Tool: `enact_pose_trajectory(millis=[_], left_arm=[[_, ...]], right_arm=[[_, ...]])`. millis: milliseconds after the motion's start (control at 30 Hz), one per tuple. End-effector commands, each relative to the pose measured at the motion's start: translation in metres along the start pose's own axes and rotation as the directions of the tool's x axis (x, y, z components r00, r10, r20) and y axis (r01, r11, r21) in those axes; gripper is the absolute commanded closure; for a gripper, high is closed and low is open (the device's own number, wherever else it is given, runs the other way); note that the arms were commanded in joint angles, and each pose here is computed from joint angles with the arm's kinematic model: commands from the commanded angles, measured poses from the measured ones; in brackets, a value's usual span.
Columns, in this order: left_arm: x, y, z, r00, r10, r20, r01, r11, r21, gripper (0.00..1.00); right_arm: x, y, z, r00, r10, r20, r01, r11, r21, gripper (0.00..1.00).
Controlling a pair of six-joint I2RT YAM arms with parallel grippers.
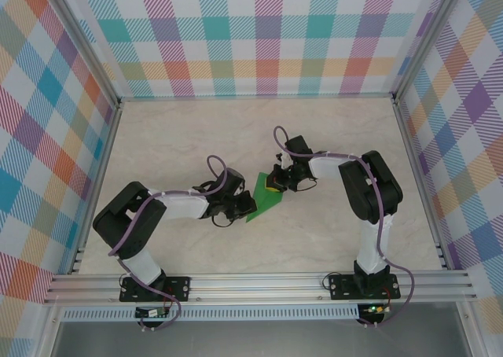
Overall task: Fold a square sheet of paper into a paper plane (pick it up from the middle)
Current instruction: Fourth fold the wing at the center of the table.
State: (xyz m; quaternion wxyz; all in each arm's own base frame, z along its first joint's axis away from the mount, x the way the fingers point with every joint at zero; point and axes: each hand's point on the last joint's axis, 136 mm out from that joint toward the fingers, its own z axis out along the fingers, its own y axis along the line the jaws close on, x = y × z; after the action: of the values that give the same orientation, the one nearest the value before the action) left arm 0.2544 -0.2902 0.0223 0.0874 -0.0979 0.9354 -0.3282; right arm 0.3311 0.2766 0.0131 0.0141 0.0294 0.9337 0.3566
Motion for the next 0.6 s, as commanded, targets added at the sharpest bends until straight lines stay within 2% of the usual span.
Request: enact_pose_trajectory(millis=[0, 367, 567], left_arm=[[0.011, 0.009, -0.002, 0.999, -0.017, -0.027, 0.016, 1.0, -0.026, 0.91], [0.028, 0.025, -0.006, 0.997, -0.033, -0.072, 0.029, 0.998, -0.062, 0.91], [0.042, 0.032, -0.014, 0.993, 0.032, -0.114, -0.044, 0.994, -0.104, 0.9]], right_arm=[[0.028, -0.07, 0.017, 0.99, 0.123, -0.062, -0.105, 0.966, 0.235, 0.99], [0.029, -0.072, 0.017, 0.989, 0.132, -0.062, -0.113, 0.963, 0.244, 0.99], [0.03, -0.075, 0.018, 0.989, 0.136, -0.064, -0.116, 0.961, 0.252, 0.99]])
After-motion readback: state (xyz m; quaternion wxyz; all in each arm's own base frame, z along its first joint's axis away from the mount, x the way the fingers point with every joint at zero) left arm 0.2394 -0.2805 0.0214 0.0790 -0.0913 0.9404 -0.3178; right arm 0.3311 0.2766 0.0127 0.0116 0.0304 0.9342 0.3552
